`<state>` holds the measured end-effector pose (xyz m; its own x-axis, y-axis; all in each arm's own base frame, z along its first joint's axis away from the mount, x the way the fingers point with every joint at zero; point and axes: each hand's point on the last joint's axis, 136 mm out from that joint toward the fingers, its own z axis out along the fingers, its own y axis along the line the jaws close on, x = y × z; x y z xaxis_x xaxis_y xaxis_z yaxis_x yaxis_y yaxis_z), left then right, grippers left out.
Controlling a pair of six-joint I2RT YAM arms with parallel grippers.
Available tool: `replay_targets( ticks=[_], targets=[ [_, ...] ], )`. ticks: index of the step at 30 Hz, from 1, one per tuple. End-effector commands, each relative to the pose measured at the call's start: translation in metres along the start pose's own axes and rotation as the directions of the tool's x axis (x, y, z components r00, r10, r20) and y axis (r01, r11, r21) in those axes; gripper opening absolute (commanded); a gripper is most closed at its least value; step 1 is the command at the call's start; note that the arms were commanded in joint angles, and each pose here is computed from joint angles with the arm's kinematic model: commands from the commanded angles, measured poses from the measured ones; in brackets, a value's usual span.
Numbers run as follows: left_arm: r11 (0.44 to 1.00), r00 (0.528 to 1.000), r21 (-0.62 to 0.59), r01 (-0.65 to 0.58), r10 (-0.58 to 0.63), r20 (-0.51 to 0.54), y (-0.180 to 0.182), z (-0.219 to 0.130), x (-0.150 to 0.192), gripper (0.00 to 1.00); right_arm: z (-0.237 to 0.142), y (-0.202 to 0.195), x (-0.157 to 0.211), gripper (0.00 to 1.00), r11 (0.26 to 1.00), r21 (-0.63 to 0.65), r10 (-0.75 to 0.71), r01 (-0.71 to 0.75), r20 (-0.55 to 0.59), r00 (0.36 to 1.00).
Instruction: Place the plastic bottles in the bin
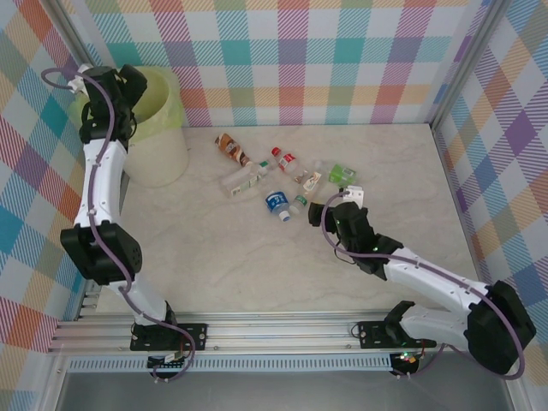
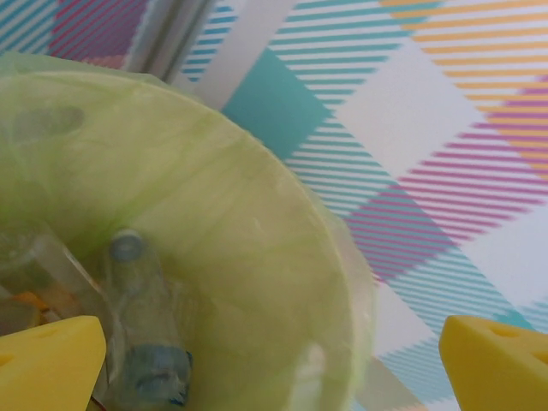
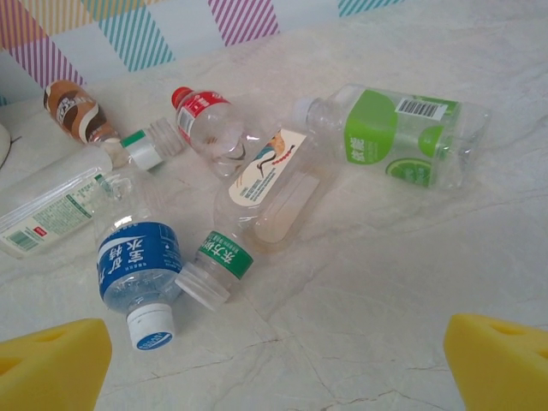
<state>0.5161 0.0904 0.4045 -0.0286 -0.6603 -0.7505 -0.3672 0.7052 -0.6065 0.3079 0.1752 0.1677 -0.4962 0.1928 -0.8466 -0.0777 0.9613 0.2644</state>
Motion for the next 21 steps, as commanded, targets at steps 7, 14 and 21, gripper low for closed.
replay_targets(
  ticks=[7,14,21],
  targets=[
    [0.948,0.992,0.314,0.047,-0.006,-0.13,-0.05,-0.088,0.057,1.0,0.02,0.024,0.008,1.0,0.996,-0.002,0.088,-0.09,-0.162,0.983],
    [0.955,0.981,0.248,0.162,-0.127,-0.15,0.019,-0.138,0.102,1.0,0.05,0.031,0.026,0.96,0.965,0.134,0.254,-0.225,-0.282,0.925],
    [0.978,0.973,0.154,0.142,-0.11,-0.201,0.075,-0.175,0.142,1.0,0.088,0.042,0.047,0.87,0.946,0.209,0.313,-0.248,-0.381,0.87]
  ],
)
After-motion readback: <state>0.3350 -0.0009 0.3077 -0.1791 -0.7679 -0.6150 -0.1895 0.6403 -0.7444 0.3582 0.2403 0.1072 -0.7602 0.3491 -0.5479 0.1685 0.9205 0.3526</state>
